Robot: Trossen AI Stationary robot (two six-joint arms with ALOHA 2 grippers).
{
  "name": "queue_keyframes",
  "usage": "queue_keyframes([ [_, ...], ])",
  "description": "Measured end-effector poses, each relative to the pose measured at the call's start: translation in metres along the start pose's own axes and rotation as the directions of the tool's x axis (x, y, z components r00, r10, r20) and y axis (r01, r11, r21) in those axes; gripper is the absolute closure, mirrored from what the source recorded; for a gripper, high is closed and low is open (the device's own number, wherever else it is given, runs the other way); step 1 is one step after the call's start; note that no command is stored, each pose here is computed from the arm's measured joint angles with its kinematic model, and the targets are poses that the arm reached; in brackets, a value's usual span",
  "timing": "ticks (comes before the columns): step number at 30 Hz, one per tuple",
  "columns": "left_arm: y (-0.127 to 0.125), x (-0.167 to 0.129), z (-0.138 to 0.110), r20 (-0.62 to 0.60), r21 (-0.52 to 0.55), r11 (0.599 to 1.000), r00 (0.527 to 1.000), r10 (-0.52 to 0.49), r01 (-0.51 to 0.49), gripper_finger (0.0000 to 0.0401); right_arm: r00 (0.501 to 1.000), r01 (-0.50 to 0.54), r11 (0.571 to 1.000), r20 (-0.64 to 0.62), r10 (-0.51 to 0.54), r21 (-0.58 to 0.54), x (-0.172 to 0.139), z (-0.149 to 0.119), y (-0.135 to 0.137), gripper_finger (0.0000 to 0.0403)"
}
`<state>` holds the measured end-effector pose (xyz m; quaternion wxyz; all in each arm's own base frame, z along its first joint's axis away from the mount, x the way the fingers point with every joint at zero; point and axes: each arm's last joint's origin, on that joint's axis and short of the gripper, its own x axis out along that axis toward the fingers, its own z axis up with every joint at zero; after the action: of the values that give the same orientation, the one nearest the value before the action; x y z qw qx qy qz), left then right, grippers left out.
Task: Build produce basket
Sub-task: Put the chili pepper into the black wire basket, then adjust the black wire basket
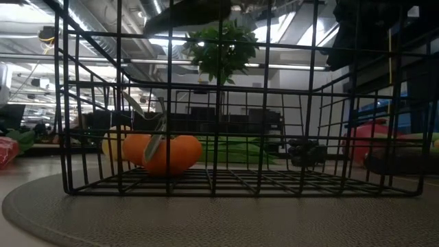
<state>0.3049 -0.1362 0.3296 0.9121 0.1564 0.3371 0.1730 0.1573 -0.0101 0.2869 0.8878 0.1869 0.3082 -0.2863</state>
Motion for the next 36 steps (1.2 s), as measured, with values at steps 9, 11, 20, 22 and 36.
queue_keyframes([
  [9, 0.0, 0.006, 0.023, 0.154, 0.026, 0.979, 0.966, -0.205, 0.204, 0.0321, 1.0, 0.0, 1.0, -0.001, 0.0, -0.001, 0.0, 0.0, 0.0, 0.0293],
  [11, 0.0, 0.006, 0.026, 0.177, 0.03, 0.979, 0.963, -0.204, 0.202, 0.031, 1.0, 0.0, 1.0, -0.001, 0.0, -0.001, 0.0, 0.0, 0.0, 0.0293],
  [20, -0.003, 0.003, 0.011, 0.056, -0.002, 0.979, 0.977, -0.206, 0.206, 0.0305, 1.0, 0.01, 1.0, -0.017, -0.01, -0.011, 0.0, -0.002, -0.001, 0.0293],
  [22, 0.0, 0.004, 0.002, -0.025, -0.056, 0.986, 0.987, -0.16, 0.159, 0.0304, 1.0, 0.011, 1.0, -0.018, -0.011, -0.012, 0.0, -0.002, -0.001, 0.0293],
  [36, -0.02, 0.045, -0.044, -0.317, -0.182, 0.963, 0.916, -0.247, 0.197, 0.0307, 1.0, 0.01, 1.0, -0.019, -0.01, -0.004, 0.0, -0.002, -0.001, 0.0293],
])
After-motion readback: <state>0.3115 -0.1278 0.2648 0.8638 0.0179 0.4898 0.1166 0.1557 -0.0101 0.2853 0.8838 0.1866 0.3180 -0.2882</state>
